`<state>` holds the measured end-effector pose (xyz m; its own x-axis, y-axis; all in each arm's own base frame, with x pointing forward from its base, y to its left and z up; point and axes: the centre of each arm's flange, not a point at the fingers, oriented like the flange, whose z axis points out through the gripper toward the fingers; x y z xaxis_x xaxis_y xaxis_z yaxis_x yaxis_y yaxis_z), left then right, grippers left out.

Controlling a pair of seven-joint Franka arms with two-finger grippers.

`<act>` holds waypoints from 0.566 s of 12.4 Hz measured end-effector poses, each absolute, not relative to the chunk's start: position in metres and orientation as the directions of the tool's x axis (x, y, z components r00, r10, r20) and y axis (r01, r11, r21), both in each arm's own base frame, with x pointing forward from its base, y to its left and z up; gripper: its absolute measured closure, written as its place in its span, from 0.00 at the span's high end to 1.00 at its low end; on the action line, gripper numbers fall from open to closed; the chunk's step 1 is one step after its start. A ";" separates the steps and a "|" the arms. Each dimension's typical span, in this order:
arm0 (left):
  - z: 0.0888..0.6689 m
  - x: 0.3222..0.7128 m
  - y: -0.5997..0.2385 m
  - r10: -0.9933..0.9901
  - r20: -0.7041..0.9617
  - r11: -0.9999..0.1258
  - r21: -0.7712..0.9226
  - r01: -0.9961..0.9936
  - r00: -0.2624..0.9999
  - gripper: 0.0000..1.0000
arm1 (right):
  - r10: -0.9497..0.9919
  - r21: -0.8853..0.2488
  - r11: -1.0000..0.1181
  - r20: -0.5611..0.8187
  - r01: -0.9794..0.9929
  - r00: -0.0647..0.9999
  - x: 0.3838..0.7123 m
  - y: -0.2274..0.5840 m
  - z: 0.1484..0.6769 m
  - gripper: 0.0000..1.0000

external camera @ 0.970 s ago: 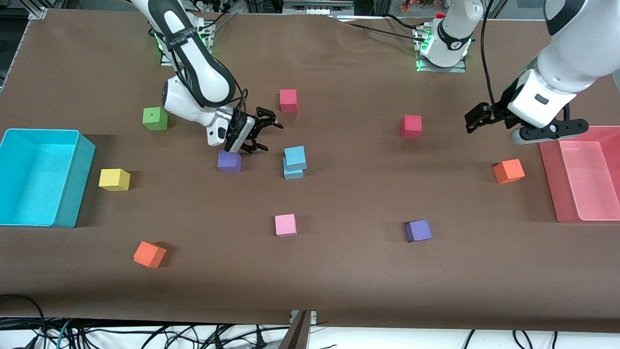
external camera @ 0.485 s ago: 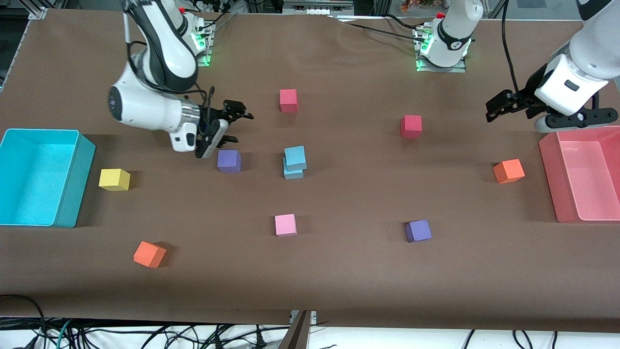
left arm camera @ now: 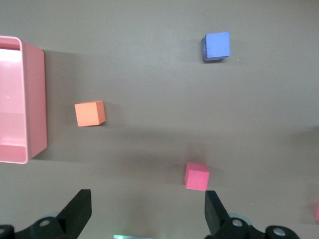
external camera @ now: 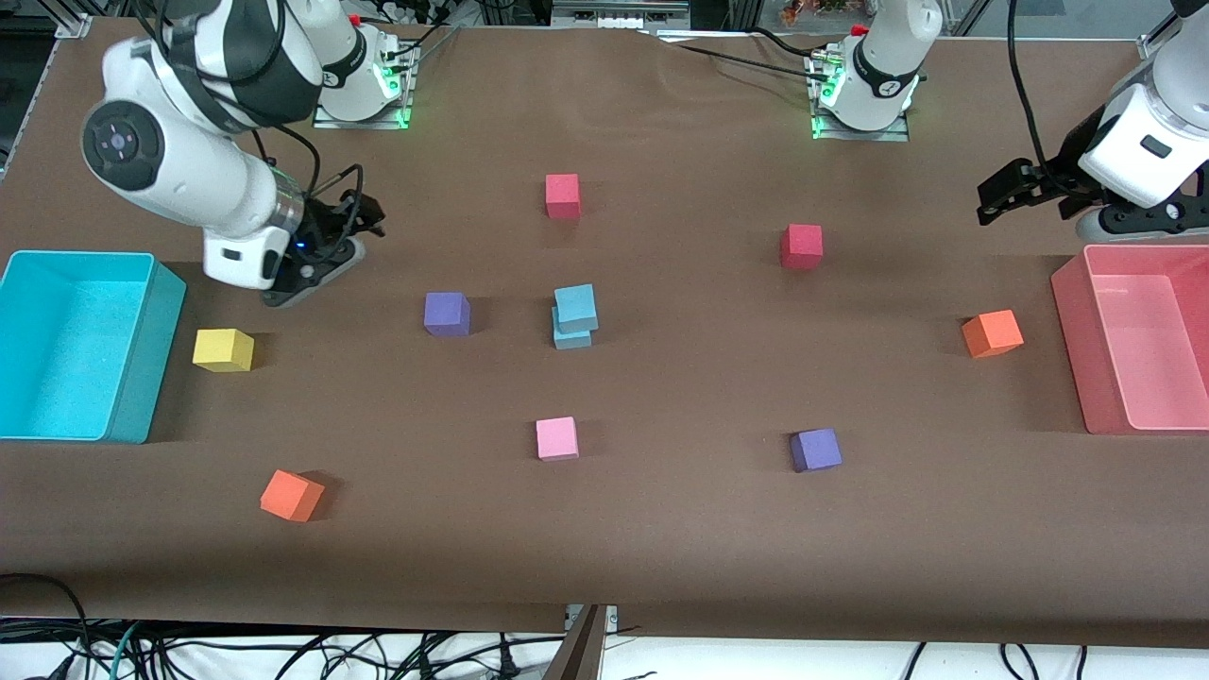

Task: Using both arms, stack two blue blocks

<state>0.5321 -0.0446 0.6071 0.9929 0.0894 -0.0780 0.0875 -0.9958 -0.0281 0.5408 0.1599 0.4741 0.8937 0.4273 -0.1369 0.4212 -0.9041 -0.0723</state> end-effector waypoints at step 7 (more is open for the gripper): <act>0.607 0.532 -0.040 0.069 -0.082 -0.997 -0.031 0.066 0.994 1.00 | 0.117 0.031 -0.993 -0.011 0.117 0.993 0.576 0.024 0.582 1.00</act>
